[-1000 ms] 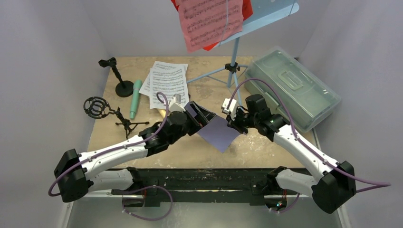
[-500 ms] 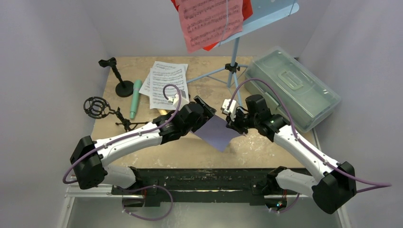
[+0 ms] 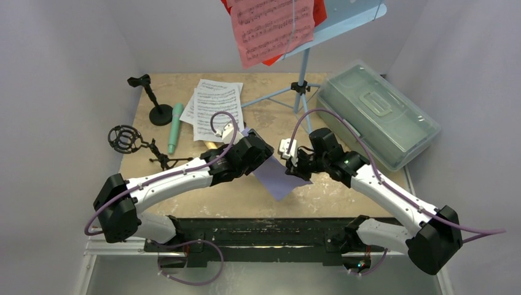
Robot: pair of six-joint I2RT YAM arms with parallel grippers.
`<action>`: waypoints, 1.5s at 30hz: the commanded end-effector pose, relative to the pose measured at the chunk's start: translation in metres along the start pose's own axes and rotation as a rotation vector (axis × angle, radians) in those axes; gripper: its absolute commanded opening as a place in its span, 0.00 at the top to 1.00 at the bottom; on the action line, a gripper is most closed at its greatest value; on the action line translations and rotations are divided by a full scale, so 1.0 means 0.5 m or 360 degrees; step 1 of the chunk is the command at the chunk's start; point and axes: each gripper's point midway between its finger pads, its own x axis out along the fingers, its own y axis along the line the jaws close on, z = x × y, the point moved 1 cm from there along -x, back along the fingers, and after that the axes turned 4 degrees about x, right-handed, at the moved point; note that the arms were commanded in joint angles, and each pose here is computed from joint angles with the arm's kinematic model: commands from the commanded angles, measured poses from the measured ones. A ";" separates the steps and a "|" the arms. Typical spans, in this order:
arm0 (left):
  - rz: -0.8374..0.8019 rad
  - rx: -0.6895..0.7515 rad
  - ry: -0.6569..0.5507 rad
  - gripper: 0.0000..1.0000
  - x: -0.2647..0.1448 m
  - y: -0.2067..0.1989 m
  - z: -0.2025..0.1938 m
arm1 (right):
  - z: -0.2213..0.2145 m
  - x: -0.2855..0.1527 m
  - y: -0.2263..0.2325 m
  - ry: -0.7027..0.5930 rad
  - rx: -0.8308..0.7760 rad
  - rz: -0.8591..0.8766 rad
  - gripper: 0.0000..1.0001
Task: Pack up the instrument practice props
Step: Place the sheet music at the center of the board.
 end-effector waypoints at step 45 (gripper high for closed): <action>-0.0047 0.0066 0.0151 0.18 -0.012 -0.026 -0.028 | -0.008 0.017 0.012 0.0039 -0.0047 0.0031 1.00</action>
